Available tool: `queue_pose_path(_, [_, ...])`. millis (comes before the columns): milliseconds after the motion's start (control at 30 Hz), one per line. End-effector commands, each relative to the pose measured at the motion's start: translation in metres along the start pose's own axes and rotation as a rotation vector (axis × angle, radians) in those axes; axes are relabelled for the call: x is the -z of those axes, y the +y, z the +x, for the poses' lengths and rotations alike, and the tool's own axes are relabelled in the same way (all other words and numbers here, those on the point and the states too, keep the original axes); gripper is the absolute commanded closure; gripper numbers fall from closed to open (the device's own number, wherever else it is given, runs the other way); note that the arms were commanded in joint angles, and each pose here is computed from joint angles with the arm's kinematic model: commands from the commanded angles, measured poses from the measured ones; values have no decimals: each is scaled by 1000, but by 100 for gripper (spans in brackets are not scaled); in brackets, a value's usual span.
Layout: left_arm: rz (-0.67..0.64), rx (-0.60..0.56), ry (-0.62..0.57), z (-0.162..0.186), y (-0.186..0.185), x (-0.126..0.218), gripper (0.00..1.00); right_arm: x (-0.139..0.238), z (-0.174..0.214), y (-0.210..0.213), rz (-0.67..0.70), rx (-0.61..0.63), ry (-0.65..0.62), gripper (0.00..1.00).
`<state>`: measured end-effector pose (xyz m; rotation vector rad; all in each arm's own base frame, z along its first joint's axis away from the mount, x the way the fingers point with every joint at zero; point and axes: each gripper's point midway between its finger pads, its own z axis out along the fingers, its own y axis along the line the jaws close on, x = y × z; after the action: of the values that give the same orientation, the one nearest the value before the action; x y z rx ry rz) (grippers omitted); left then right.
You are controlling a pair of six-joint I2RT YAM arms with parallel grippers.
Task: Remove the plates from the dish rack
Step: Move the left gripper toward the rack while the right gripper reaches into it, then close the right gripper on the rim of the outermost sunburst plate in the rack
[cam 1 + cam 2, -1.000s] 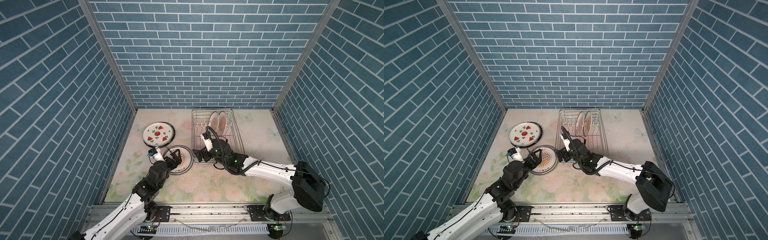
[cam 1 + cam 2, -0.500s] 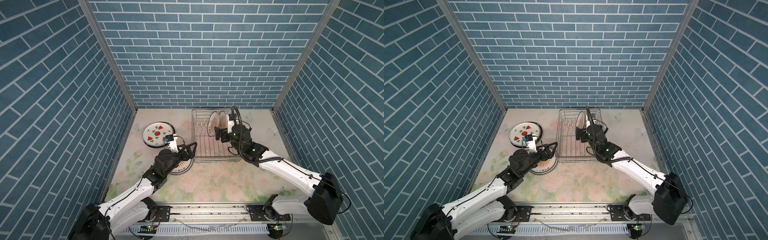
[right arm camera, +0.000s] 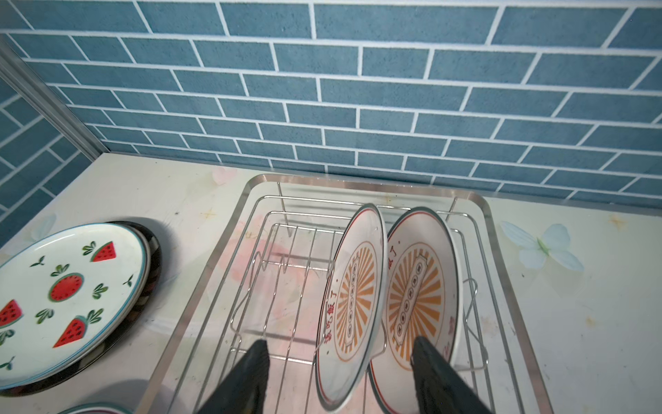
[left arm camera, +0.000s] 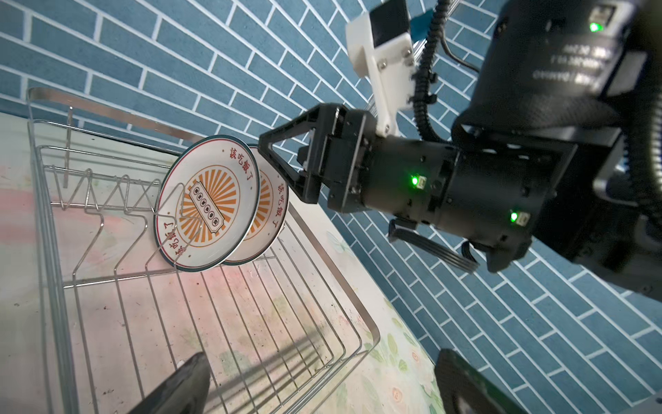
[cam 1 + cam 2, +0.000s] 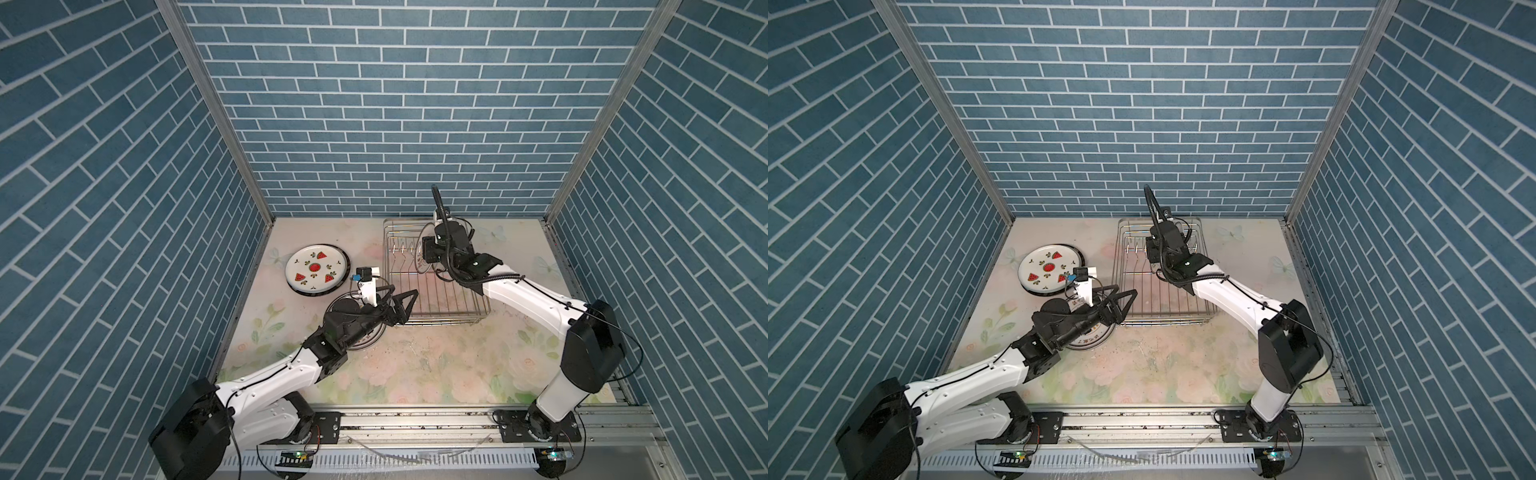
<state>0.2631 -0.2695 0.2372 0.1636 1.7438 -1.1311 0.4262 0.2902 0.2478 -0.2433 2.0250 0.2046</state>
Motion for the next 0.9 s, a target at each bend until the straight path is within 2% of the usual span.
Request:
queue_pose_path(0, [49,-14,-30,-5,-9,1,0,-10,-6,-12,73,-15,35,40])
queue_pose_path(167, [-56,19,-49,2,16,5,0,-31,-3,-22,124,-25,73,50])
queue_pose_path(467, [-48,43,-76,5,20,15,0,-66,9,-26,197,-2,146,63])
queue_pose_path(667, [-25,43,-79,7,18,18,0,-75,13,-37,284,4,146,72])
queue_pose_path(867, [-48,40,-74,8,22,17,0,-82,16,-36,302,11,146,80])
